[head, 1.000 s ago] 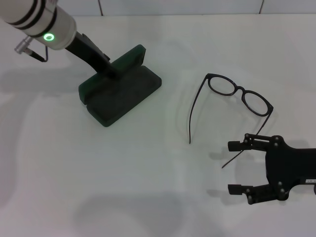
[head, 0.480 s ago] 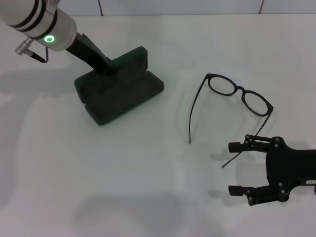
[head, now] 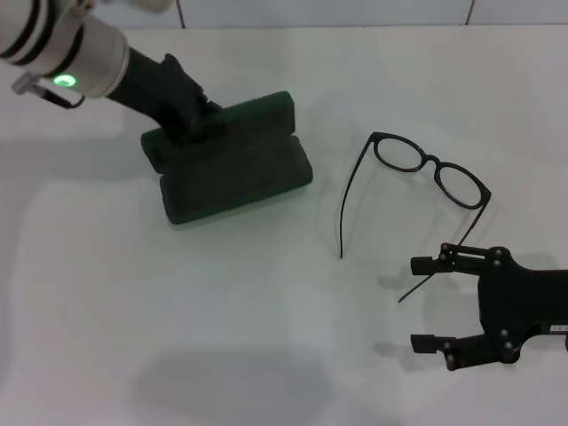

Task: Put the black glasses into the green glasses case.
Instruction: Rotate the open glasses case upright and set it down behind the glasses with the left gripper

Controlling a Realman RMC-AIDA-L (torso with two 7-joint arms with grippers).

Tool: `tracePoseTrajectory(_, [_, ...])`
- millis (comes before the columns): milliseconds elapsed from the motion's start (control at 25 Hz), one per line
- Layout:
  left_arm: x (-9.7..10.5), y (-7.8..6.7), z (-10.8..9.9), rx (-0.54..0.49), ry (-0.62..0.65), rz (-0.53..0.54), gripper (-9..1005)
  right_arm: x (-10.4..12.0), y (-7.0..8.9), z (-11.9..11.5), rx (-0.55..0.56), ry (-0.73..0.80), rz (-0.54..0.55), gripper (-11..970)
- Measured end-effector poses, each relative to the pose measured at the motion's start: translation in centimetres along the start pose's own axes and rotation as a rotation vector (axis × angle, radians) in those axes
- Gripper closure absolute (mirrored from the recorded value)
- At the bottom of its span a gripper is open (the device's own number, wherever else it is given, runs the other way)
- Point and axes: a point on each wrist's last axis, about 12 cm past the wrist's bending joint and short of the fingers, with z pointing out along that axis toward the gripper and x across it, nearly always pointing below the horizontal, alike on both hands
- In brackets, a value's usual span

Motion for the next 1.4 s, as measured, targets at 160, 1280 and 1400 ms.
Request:
tracePoseTrajectory(160, [0.6, -0.9, -0.4, 0.032, -0.049, 0.154, 786, 0.0, 0.0, 0.0, 0.000, 0.000, 0.001, 90])
tracePoseTrajectory(1280, [0.2, -3.8, 1.4, 0.093, -0.042, 0.231, 771, 0.0, 0.1, 0.0, -0.008, -0.003, 0.003, 89])
tracePoseTrajectory(1400, [0.1, -4.0, 1.2, 0.083, -0.063, 0.219, 769, 0.0, 0.1, 0.0, -0.008, -0.003, 0.003, 89])
